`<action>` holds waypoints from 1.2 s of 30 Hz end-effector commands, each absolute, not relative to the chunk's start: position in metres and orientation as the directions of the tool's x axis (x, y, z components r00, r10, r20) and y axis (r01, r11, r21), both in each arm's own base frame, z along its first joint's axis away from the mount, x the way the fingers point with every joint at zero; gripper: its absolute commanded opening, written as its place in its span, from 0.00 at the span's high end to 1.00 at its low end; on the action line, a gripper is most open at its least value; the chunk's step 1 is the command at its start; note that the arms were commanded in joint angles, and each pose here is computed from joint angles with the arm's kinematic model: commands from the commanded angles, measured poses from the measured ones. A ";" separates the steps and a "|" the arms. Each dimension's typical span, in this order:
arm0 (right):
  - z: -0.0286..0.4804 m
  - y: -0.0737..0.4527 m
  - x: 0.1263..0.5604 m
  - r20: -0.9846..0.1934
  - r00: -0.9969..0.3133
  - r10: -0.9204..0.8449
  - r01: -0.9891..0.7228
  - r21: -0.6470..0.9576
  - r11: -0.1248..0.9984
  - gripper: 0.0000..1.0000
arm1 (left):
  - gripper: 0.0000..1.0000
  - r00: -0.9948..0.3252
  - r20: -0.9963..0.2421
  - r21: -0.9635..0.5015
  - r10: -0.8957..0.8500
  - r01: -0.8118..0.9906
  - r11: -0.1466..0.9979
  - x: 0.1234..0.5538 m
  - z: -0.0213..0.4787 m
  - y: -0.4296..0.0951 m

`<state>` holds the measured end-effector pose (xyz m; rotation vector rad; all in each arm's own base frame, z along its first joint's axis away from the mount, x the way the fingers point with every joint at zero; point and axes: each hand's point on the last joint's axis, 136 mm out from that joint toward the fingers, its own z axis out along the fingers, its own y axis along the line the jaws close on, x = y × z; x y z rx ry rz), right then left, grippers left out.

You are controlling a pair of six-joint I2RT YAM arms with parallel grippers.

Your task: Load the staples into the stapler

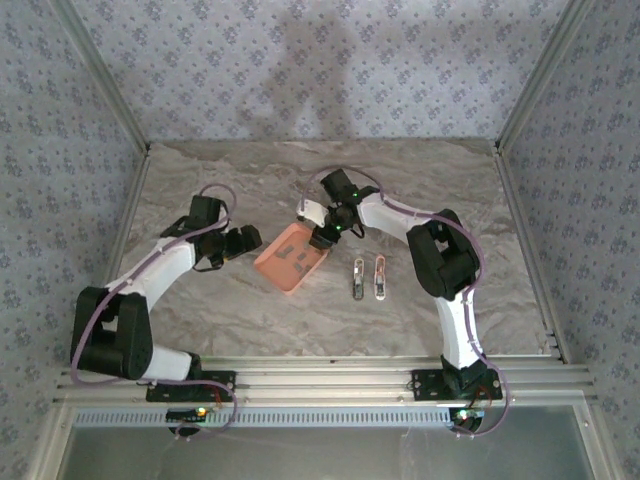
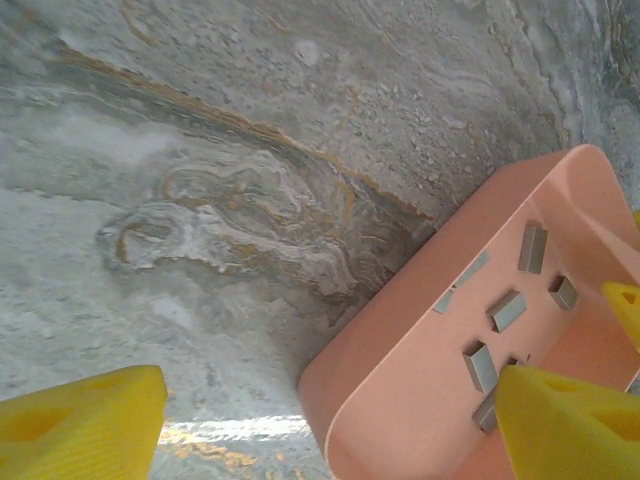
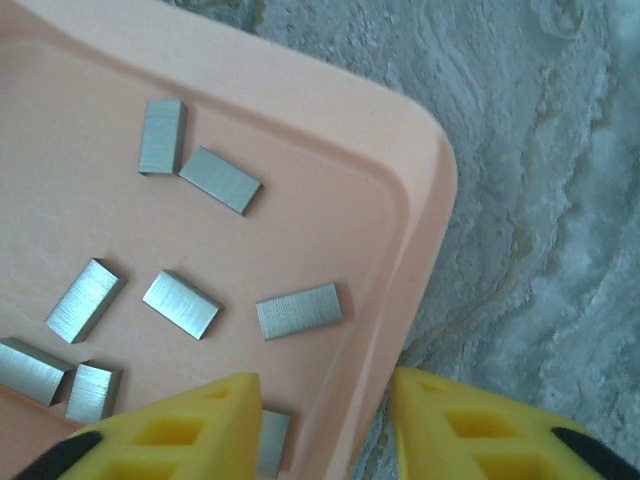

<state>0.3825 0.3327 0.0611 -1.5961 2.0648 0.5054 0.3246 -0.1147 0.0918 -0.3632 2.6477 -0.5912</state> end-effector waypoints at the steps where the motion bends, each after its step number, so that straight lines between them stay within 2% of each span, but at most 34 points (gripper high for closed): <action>1: 0.105 0.343 0.386 -0.659 -0.199 -0.725 -0.962 -0.010 0.273 0.53 | 0.15 -0.884 -0.319 -0.528 -0.340 -0.132 0.839 0.337 0.100 -0.128; 7: 0.147 0.328 0.381 -0.723 -0.319 -0.613 -0.900 0.029 0.435 0.47 | 0.16 -0.896 -0.303 -0.551 -0.324 -0.113 0.827 0.348 0.088 -0.139; 11: 0.160 0.312 0.371 -0.698 -0.488 -0.524 -0.792 0.101 0.602 0.47 | 0.17 -0.913 -0.281 -0.564 -0.296 -0.093 0.821 0.349 0.079 -0.153; 21: 0.162 0.296 0.324 -0.595 -0.631 -0.498 -0.684 0.124 0.719 0.47 | 0.19 -0.944 -0.234 -0.590 -0.233 -0.052 0.805 0.336 0.070 -0.178; 31: 0.164 0.305 0.314 -0.529 -0.761 -0.377 -0.561 0.243 0.791 0.48 | 0.20 -0.959 -0.208 -0.647 -0.194 -0.014 0.762 0.310 0.070 -0.199; 36: 0.158 0.310 0.309 -0.494 -0.772 -0.400 -0.558 0.228 0.798 0.49 | 0.19 -0.961 -0.198 -0.664 -0.192 -0.013 0.748 0.299 0.069 -0.204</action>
